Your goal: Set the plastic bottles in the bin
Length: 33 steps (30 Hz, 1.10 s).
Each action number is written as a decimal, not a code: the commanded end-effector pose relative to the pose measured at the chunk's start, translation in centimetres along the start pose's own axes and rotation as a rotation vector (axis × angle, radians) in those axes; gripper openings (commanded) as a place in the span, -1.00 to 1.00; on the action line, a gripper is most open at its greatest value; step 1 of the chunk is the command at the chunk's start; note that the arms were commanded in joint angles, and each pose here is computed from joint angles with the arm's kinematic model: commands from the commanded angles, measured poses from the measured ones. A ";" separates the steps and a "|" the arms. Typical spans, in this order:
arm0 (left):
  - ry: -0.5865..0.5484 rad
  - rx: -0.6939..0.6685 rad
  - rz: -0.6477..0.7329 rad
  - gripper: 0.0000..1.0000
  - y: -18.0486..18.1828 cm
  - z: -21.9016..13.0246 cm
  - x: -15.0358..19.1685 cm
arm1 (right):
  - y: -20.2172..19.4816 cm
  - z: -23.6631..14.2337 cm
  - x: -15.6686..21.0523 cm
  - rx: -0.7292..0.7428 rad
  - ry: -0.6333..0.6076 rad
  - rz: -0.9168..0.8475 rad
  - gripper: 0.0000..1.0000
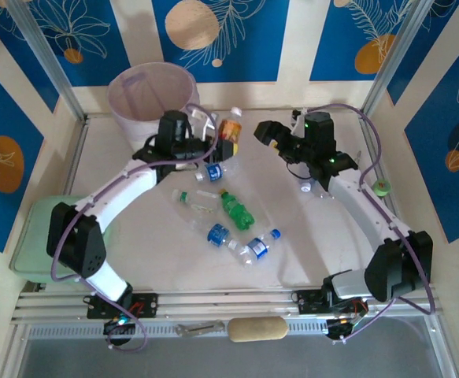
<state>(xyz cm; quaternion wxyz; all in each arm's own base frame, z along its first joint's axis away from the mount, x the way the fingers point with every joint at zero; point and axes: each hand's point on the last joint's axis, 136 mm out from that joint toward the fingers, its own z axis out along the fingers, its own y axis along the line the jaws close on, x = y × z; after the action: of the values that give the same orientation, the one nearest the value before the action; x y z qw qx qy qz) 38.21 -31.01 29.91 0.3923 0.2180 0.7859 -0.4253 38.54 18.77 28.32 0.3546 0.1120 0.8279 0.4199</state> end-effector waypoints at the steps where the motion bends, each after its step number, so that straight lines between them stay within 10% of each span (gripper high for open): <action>1: -0.056 -0.159 0.152 -0.15 1.7 -3.1 -4.9 | -1.0 -1.0 0.2 0.027 -0.029 0.015 0.90; 13: -0.322 -0.492 0.217 -0.15 10.9 -11.2 -15.5 | -3.6 -1.9 2.3 0.070 -0.010 0.059 0.90; 19: -0.276 -0.705 0.231 -0.15 17.2 -12.9 -15.1 | -3.9 -1.9 2.6 0.069 -0.005 0.074 0.91; 33: -0.096 -0.733 0.063 0.05 23.4 -10.6 -9.9 | -4.2 -1.4 3.1 0.076 0.011 0.090 0.90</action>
<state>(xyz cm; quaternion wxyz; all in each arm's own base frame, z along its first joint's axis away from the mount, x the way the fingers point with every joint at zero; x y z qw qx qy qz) 55.36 -9.88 28.51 0.4882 0.0709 0.8623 -0.1146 35.90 16.75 24.17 0.3275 0.1570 0.8405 0.4021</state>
